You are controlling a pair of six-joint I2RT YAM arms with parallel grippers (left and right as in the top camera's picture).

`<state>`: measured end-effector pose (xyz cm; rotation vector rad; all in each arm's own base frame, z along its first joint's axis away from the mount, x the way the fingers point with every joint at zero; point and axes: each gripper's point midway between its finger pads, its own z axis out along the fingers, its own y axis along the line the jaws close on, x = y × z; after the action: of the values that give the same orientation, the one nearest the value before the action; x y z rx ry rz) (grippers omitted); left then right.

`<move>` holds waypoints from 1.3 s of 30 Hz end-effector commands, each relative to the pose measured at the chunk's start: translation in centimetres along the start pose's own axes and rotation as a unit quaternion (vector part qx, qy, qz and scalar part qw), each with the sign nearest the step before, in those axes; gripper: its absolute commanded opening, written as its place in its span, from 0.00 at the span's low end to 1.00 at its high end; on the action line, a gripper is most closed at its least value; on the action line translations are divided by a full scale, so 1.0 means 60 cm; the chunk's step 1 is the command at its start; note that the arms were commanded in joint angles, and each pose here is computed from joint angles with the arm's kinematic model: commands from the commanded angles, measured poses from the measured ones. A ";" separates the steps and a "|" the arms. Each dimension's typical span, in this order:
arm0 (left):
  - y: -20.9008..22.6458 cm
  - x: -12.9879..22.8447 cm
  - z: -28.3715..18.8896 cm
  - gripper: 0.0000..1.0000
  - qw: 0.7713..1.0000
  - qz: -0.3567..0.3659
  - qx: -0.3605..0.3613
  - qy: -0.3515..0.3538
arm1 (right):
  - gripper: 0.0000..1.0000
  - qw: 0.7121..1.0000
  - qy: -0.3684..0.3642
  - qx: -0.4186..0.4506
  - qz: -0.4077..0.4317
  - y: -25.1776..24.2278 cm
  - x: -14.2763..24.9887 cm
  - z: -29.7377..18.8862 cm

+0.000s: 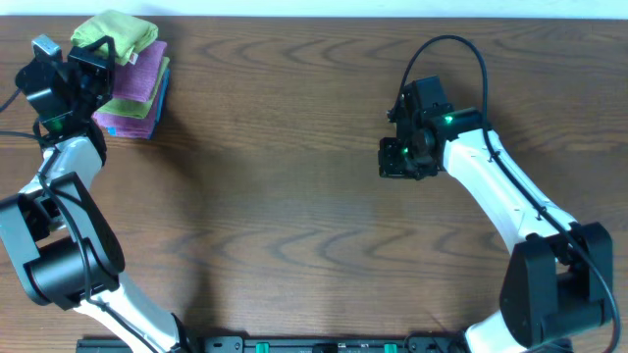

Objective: Fold the cloth
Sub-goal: 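Place the folded green cloth on top of the stack with the left gripper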

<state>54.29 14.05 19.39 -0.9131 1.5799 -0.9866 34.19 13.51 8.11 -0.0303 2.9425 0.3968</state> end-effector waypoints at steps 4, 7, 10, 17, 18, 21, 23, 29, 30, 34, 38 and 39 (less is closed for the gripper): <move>-0.002 -0.016 0.005 0.06 0.997 0.078 -0.008 -0.013 | 0.02 1.000 -0.006 -0.005 -0.012 0.009 0.001 -0.008; 0.009 -0.012 0.004 0.06 0.997 0.070 -0.021 -0.008 | 0.02 1.000 -0.006 -0.005 -0.011 0.009 0.001 -0.008; 0.024 -0.006 0.003 0.06 0.998 0.058 -0.039 -0.001 | 0.02 1.000 -0.006 -0.006 -0.010 0.010 0.001 -0.008; 0.052 0.015 -0.004 0.36 0.997 0.008 -0.065 0.032 | 0.02 1.000 -0.005 -0.007 -0.004 0.011 0.002 -0.008; 0.051 0.016 -0.004 0.44 0.997 0.005 -0.063 0.036 | 0.02 1.000 -0.005 -0.008 -0.003 0.011 0.002 -0.008; 0.051 0.015 -0.010 0.90 0.997 -0.024 -0.056 0.045 | 0.02 1.000 -0.002 -0.018 -0.003 0.017 0.004 -0.008; 0.052 0.011 -0.016 0.95 0.997 -0.040 -0.052 0.052 | 0.01 1.000 -0.001 -0.020 -0.003 0.018 0.004 -0.008; 0.048 0.015 -0.031 0.95 0.993 -0.072 -0.033 0.084 | 0.02 1.000 -0.001 -0.020 -0.003 0.018 0.004 -0.008; 0.049 0.019 -0.034 0.95 0.992 -0.079 -0.032 0.095 | 0.01 1.000 -0.001 -0.020 -0.004 0.019 0.005 -0.008; 0.061 0.041 -0.051 0.95 0.983 -0.114 -0.038 0.140 | 0.02 1.000 0.001 -0.021 -0.011 0.027 0.008 -0.006; 0.057 0.057 -0.066 0.95 0.977 -0.115 -0.023 0.178 | 0.02 1.000 0.004 -0.022 -0.018 0.035 0.013 -0.005; 0.056 0.059 -0.069 0.95 0.976 -0.119 -0.022 0.184 | 0.02 1.000 0.005 -0.022 -0.019 0.037 0.014 -0.004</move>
<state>49.70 13.37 14.31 -1.1052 1.8106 -1.2715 33.63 14.98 8.22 -0.0798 2.9463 0.4397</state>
